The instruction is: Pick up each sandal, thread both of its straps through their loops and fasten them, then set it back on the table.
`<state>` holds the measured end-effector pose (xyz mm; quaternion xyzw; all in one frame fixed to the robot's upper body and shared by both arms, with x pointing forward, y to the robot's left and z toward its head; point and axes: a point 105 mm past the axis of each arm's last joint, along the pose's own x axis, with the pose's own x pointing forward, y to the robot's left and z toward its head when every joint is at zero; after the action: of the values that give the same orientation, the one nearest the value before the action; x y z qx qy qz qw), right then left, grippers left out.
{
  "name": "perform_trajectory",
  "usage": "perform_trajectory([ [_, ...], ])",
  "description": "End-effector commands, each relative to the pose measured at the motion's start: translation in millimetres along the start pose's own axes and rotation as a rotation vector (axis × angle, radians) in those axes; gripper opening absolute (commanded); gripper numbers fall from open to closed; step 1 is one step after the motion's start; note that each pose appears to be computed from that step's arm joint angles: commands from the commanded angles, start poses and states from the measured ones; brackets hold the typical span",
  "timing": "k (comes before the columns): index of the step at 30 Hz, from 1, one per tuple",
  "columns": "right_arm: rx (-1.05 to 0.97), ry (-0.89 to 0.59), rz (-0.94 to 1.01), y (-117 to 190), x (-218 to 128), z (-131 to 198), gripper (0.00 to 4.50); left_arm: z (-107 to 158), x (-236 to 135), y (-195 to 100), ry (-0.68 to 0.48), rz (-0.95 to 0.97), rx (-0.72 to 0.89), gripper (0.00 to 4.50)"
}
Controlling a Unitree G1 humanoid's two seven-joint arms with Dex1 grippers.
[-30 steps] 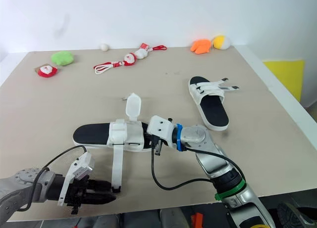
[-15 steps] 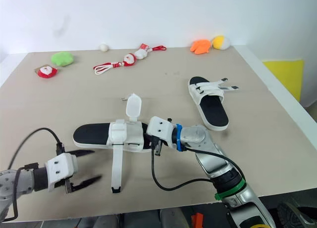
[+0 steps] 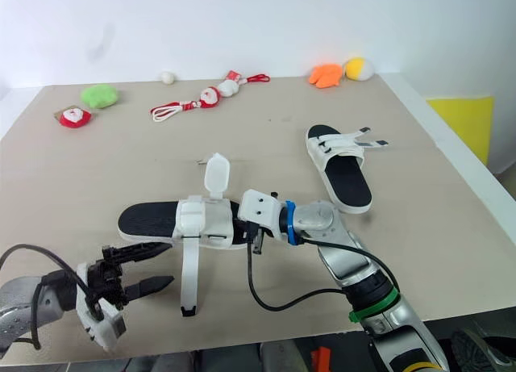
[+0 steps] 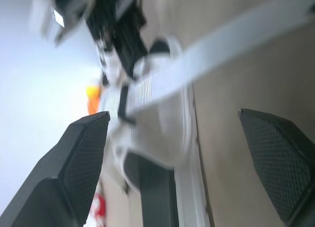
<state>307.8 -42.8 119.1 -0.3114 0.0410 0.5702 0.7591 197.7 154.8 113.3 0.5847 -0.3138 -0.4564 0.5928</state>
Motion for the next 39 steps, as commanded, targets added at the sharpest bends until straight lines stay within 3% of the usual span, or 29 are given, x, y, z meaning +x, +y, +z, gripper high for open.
perform_trajectory([
  [1,0.044,0.033,0.092,21,8,-12,0.0,11,6,-1,-0.081,0.006,0.025,4.33],
  [18,0.048,0.044,0.075,17,4,-12,0.0,27,38,-15,-0.195,-0.039,0.0,4.33],
  [21,0.048,0.046,0.071,16,4,-12,0.0,29,39,-19,-0.203,-0.049,-0.017,3.56],
  [23,0.048,0.045,0.069,15,4,-12,0.0,29,39,-20,-0.201,-0.052,-0.023,2.74],
  [28,0.047,0.044,0.066,15,5,-11,0.0,31,35,-27,-0.208,-0.076,-0.083,0.12],
  [35,0.044,0.048,0.062,13,3,-13,0.0,33,28,-16,-0.144,-0.117,-0.475,0.03],
  [39,0.039,0.049,0.062,12,4,-13,0.0,27,23,-2,-0.115,-0.121,-0.592,0.03],
])
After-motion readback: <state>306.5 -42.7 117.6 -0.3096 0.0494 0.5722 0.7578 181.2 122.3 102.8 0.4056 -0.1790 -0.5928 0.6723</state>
